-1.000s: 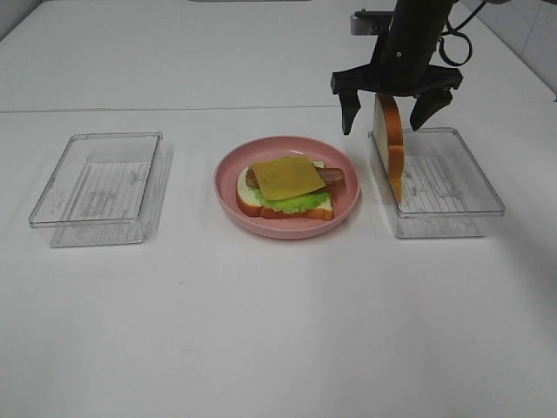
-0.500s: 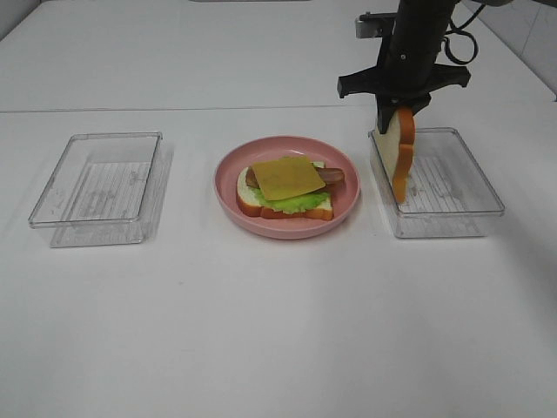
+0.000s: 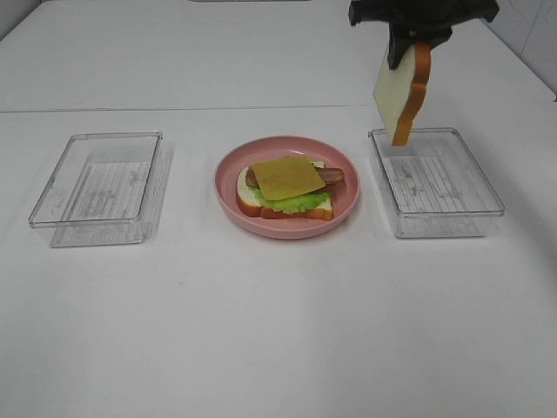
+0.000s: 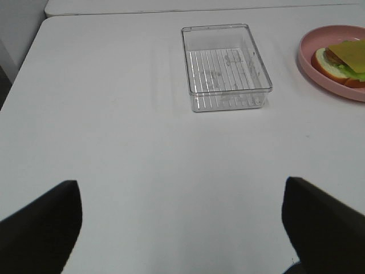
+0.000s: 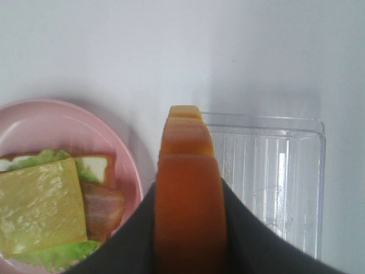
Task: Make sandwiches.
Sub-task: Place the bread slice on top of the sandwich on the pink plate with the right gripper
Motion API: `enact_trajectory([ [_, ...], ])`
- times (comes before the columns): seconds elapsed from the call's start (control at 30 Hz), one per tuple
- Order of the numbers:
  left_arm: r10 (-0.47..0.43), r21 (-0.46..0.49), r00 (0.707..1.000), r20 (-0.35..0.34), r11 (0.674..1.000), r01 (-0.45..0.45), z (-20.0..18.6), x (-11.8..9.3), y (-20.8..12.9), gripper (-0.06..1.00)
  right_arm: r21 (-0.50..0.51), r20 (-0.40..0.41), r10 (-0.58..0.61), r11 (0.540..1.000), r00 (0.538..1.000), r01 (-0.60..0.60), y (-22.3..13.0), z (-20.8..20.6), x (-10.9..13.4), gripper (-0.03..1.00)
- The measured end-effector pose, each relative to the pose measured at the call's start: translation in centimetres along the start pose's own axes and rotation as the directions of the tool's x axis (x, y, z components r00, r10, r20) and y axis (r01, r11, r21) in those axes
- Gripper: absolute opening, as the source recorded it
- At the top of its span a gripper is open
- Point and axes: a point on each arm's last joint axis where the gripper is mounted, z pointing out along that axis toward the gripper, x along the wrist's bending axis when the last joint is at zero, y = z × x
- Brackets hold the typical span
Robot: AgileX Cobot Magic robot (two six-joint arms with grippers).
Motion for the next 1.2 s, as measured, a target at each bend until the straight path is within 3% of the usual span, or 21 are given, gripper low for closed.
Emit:
enact_trajectory([
  [0.13,0.0,0.0,1.0,0.0,1.0,0.0,0.0,0.0,0.0,0.89,-0.059,-0.02,0.005,0.998,1.0,-0.006,0.1,-3.1,0.0,0.21],
  [0.3,0.0,0.0,1.0,0.0,1.0,0.0,0.0,0.0,0.0,0.89,-0.151,-0.115,0.018,0.988,0.993,-0.035,-0.6,-8.9,0.3,0.21],
  [0.43,0.0,0.0,1.0,0.0,1.0,0.0,0.0,0.0,0.0,0.89,-0.126,-0.138,0.024,0.991,0.99,-0.042,-1.5,-9.3,0.4,0.21],
  [0.6,0.0,0.0,1.0,0.0,1.0,0.0,0.0,0.0,0.0,0.89,-0.028,-0.214,0.042,0.998,0.976,-0.049,-3.0,-7.8,1.1,0.21],
  [0.67,0.0,0.0,1.0,0.0,1.0,0.0,0.0,0.0,0.0,0.89,0.035,-0.343,0.053,0.998,0.938,-0.044,-4.0,-5.9,2.3,0.21],
  [0.7,0.0,0.0,1.0,0.0,1.0,0.0,0.0,0.0,0.0,0.89,0.035,-0.343,0.053,0.998,0.938,-0.044,-4.0,-5.9,2.3,0.21],
  [0.77,0.0,0.0,1.0,0.0,1.0,0.0,0.0,0.0,0.0,0.89,0.05,-0.513,0.102,0.995,0.852,-0.089,-4.8,-4.0,3.8,0.21],
  [0.87,0.0,0.0,1.0,0.0,1.0,0.0,0.0,0.0,0.0,0.89,0.05,-0.567,0.135,0.99,0.813,-0.129,-5.4,-2.4,4.3,0.21],
  [1.2,0.0,0.0,1.0,0.0,1.0,0.0,0.0,0.0,0.0,0.89,0.092,-0.591,0.22,0.974,0.776,-0.207,-5.5,2.3,4.6,0.21],
])
